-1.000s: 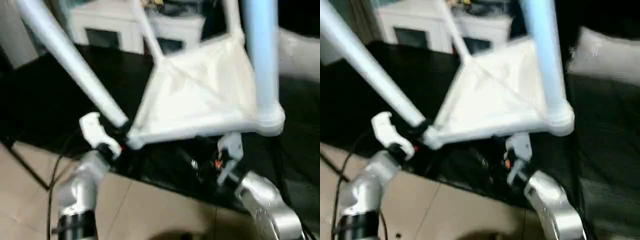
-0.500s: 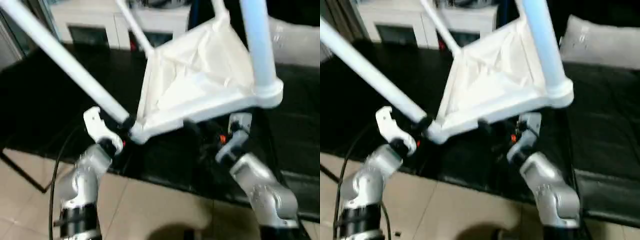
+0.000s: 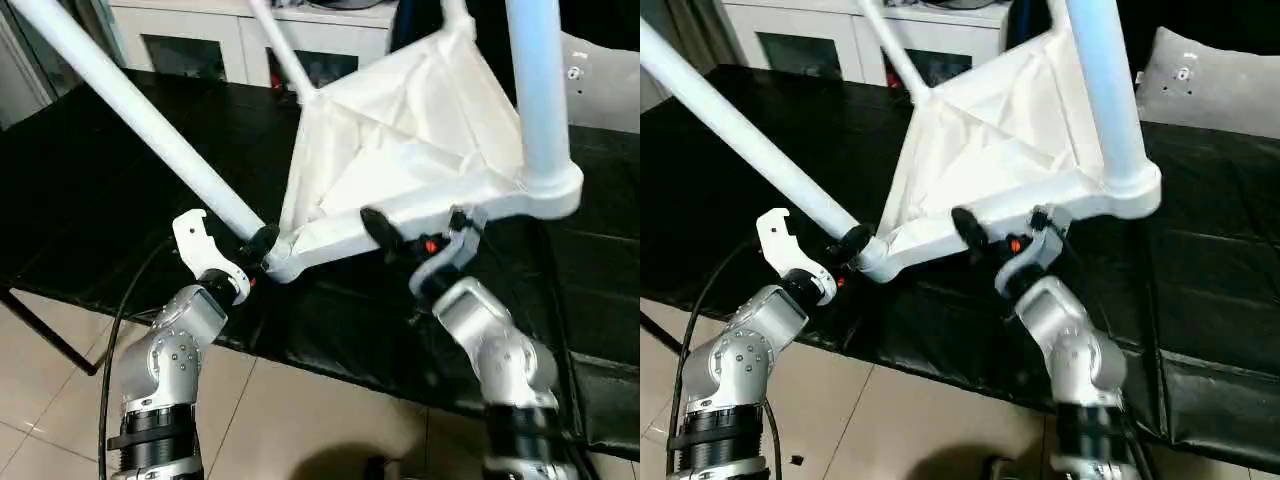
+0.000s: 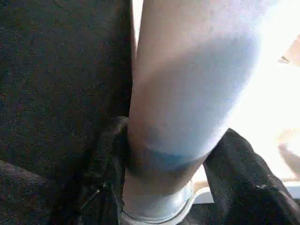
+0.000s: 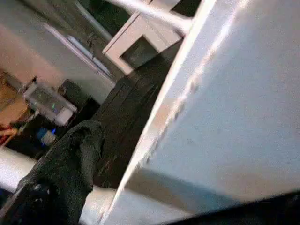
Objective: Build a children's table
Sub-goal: Flip table
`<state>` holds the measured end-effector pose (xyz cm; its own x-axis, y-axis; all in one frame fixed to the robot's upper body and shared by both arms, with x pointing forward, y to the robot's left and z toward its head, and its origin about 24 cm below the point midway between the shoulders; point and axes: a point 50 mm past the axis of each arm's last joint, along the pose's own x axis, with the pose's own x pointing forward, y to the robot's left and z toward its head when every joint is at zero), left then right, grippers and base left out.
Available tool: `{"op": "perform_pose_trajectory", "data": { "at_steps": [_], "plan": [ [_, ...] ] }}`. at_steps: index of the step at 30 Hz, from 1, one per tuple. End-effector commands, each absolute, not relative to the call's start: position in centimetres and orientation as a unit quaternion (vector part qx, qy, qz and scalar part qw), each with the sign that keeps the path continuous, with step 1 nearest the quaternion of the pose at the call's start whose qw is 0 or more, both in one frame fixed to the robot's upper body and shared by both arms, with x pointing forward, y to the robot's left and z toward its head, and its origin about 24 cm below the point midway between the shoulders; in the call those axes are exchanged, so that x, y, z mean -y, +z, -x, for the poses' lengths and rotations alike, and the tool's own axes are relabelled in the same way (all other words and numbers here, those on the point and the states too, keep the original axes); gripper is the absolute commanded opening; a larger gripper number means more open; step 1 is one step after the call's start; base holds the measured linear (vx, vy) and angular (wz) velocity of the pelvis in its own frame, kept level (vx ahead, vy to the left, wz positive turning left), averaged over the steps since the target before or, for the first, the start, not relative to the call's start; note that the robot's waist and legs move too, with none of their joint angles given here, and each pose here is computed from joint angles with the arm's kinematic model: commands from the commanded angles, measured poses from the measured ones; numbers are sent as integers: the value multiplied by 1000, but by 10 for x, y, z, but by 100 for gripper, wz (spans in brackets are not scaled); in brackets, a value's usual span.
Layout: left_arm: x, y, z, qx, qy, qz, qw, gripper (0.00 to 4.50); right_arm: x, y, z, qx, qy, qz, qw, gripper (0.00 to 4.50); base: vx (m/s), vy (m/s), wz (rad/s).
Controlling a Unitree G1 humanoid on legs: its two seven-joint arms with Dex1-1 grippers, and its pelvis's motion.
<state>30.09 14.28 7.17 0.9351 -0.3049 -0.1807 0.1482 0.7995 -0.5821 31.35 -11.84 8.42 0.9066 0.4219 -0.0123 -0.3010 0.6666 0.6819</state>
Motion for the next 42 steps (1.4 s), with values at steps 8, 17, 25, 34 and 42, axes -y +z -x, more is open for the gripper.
{"op": "perform_pose_trajectory", "data": {
  "at_steps": [8,17,25,34,42],
  "plan": [
    [-126,71,-292,-138,-229,196,943,207,124,113,-340,-34,180,-421,888,450,0,0,0],
    [-122,63,-283,-145,-303,65,940,205,133,128,-348,4,183,-533,826,390,0,0,0],
    [-125,59,-282,-147,-312,38,938,205,132,138,-350,16,229,-576,784,337,0,0,0],
    [-129,58,-282,-143,-318,25,937,205,138,132,-359,11,204,-566,799,272,0,0,0],
    [-134,61,-285,-125,-317,19,940,205,144,141,-361,49,200,-537,818,211,0,0,0]
  ]
}}
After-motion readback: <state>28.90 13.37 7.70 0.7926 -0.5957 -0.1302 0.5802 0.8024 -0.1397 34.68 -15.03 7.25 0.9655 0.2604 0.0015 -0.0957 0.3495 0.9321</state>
